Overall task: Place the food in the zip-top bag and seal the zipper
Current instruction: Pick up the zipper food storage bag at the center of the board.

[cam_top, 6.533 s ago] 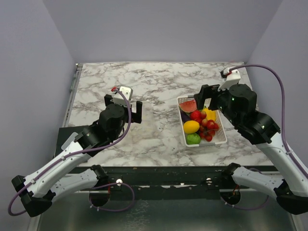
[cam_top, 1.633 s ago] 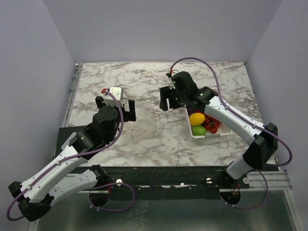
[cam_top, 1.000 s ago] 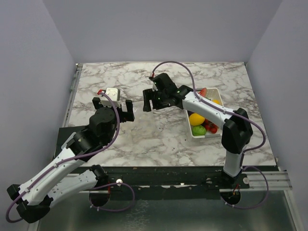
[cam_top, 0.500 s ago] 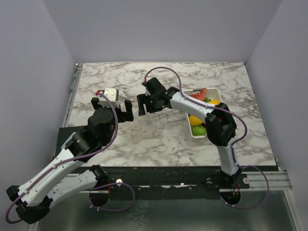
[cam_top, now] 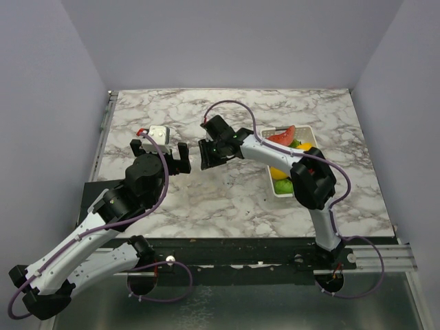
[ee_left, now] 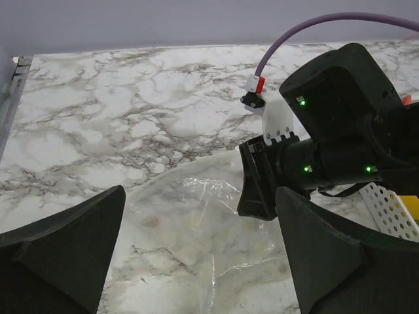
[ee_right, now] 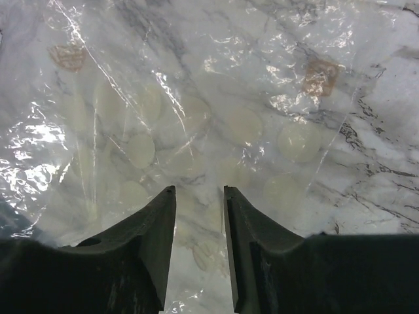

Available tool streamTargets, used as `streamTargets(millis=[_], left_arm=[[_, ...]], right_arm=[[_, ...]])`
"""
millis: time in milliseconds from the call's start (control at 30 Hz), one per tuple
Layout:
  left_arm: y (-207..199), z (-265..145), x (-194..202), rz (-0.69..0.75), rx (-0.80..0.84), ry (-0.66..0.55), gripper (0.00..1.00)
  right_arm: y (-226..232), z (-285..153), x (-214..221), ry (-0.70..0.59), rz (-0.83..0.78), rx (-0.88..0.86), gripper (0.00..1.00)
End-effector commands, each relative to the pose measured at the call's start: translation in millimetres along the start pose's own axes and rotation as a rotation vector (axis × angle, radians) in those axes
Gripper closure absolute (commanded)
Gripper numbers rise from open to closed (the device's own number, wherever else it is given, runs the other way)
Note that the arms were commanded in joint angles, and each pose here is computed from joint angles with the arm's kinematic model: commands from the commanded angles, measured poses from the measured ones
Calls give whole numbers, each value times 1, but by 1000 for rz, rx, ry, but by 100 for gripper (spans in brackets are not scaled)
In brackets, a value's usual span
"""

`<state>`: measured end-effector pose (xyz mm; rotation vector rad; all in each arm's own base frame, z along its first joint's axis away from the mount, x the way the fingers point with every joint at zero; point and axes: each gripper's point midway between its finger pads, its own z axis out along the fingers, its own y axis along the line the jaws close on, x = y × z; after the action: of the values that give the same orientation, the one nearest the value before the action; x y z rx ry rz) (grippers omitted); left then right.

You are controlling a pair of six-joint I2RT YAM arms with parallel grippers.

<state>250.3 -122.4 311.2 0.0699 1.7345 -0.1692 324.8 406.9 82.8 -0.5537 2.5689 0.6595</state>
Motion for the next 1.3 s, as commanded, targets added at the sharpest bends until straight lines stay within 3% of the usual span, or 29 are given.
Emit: streamTargets(millis=[0, 267, 733, 1267], left_arm=[[5, 0, 0, -8, -20, -6, 1], [4, 2, 3, 0, -26, 3, 1], [5, 9, 8, -2, -54, 22, 1], [19, 19, 10, -62, -110, 35, 2]], right_arm=[[-1, 12, 14, 35, -7, 3, 65], [1, 2, 11, 7, -23, 8, 99], [15, -63, -10, -185, -75, -43, 99], [-2, -117, -2, -304, -156, 10, 99]])
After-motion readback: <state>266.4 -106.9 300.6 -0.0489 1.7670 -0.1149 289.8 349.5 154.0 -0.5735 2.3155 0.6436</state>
